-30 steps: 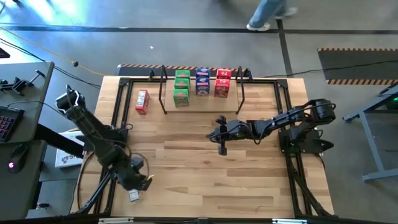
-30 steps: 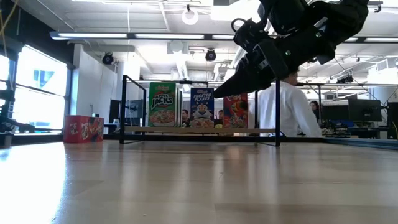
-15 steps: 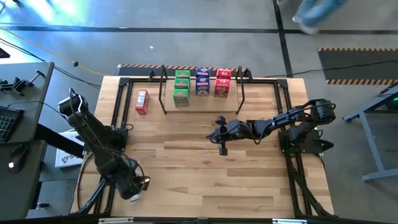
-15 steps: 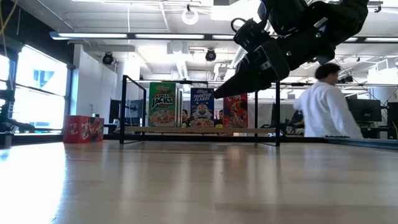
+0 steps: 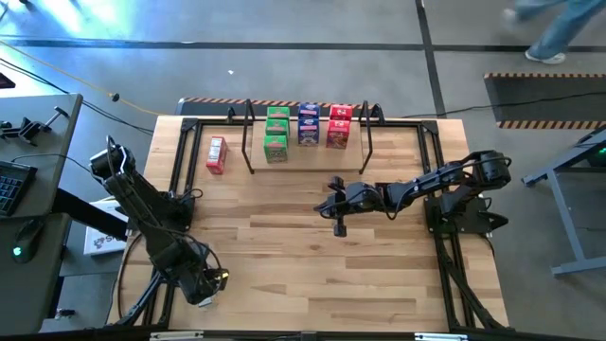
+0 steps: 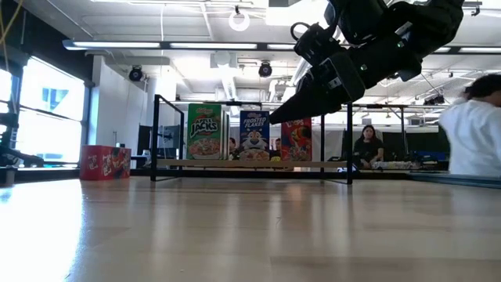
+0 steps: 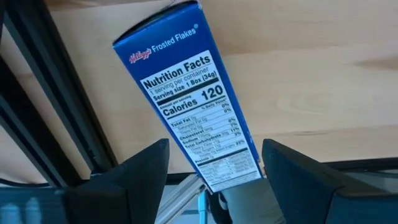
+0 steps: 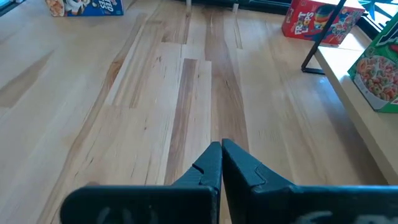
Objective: Stack cereal on shelf
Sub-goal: Put the blue cereal box on the shelf aligned with the blue cereal box
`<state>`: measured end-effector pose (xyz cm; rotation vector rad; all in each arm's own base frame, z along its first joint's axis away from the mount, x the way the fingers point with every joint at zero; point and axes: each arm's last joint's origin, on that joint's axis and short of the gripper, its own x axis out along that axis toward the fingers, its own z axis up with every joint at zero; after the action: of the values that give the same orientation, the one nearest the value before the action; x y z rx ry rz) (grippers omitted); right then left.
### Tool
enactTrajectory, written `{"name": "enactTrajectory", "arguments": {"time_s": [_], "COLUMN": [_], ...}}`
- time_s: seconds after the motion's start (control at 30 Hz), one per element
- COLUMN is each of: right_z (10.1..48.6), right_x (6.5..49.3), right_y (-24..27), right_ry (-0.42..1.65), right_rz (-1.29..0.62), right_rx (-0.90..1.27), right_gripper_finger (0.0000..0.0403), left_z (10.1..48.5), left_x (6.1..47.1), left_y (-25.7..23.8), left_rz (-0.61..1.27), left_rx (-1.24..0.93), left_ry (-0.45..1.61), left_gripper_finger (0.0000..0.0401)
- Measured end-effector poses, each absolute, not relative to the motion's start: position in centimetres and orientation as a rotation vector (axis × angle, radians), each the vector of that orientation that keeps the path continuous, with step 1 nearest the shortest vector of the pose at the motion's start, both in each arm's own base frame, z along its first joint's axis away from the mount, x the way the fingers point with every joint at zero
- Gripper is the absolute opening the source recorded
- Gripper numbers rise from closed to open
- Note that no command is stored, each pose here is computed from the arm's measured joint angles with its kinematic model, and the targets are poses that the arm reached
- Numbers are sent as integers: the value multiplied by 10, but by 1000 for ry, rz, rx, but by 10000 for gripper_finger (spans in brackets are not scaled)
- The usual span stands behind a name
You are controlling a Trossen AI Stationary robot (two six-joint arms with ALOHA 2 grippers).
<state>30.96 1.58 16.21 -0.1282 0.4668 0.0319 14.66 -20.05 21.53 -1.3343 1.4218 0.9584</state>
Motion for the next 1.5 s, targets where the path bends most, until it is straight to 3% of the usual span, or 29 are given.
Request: {"name": "enactTrajectory", "arguments": {"time_s": [0.7,1.0,1.13,1.5], "right_z": [161,164,165,174], "right_x": [309,310,311,313], "right_y": [16,17,19,38], "right_ry": [476,446,435,326], "right_rz": [33,71,114,236], "right_rx": [-128,-107,-65,-27], "right_gripper_finger": [0,4,36,206], "left_z": [199,199,199,201], "left_x": [150,152,153,156], "left_y": [-208,-205,-205,-203], "left_rz": [977,811,757,650], "left_rx": [-1250,-1078,-1010,-875], "left_ry": [1367,1275,1226,1140], "left_gripper_finger": [250,228,213,195]}}
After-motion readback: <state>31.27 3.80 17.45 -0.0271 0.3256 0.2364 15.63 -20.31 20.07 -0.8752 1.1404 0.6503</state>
